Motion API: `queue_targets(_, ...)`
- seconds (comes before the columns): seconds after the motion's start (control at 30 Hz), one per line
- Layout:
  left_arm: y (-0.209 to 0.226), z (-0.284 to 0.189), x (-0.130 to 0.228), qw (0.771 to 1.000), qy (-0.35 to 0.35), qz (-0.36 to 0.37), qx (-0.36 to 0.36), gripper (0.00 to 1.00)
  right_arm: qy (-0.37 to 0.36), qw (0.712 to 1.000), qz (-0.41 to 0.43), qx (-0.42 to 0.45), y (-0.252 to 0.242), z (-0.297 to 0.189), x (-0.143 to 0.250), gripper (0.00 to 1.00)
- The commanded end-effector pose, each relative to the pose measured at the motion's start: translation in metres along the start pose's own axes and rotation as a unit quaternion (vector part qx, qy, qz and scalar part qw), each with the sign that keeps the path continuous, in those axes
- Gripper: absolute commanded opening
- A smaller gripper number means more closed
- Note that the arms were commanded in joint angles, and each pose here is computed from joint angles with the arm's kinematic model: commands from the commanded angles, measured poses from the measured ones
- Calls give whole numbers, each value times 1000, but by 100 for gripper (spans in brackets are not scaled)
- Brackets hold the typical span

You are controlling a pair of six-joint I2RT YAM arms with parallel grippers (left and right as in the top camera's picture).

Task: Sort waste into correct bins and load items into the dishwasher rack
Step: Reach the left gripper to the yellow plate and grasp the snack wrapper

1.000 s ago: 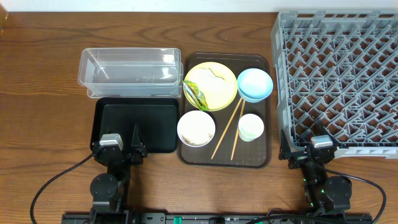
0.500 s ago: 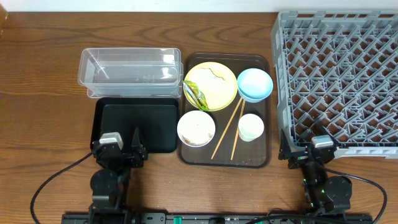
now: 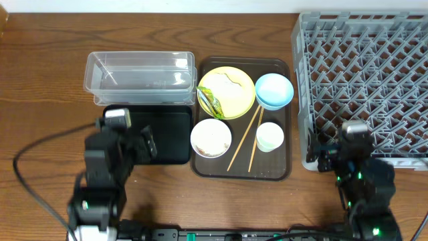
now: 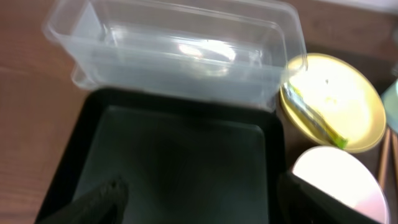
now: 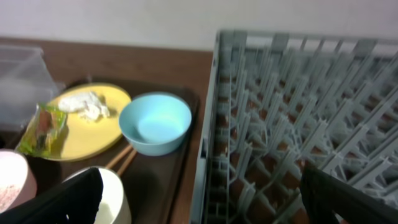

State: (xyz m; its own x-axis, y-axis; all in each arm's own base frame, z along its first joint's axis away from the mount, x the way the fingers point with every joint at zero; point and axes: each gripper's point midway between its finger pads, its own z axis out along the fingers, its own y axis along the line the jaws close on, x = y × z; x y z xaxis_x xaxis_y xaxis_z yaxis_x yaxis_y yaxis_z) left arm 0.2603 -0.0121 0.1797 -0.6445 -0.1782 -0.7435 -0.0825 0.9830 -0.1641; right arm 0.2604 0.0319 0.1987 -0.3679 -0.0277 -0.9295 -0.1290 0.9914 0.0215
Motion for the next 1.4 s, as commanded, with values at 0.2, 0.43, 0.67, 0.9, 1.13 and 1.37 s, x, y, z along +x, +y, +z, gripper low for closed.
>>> queue_targets(0.2,-21,-4,-13,979,200,-21,13,79,149,989,11,7,-2,25,-13,99)
queue_targets(0.43,-55,5,-24,969,223,-40,101,79,192,981,20,-2,1,36,-6,99)
queue_targets(0.67,-86,33,-51,966,186,-92,155,79,187,982,21,-6,2,36,-8,99)
queue_targets(0.9,-120,70,-48,970,180,-60,154,79,187,982,21,-6,2,36,-8,99)
queue_targets(1.13,-150,108,-32,983,155,15,97,78,188,982,21,-6,2,36,-8,99)
queue_targets(1.37,-174,147,8,979,185,38,75,77,189,982,21,-6,2,36,-7,99)
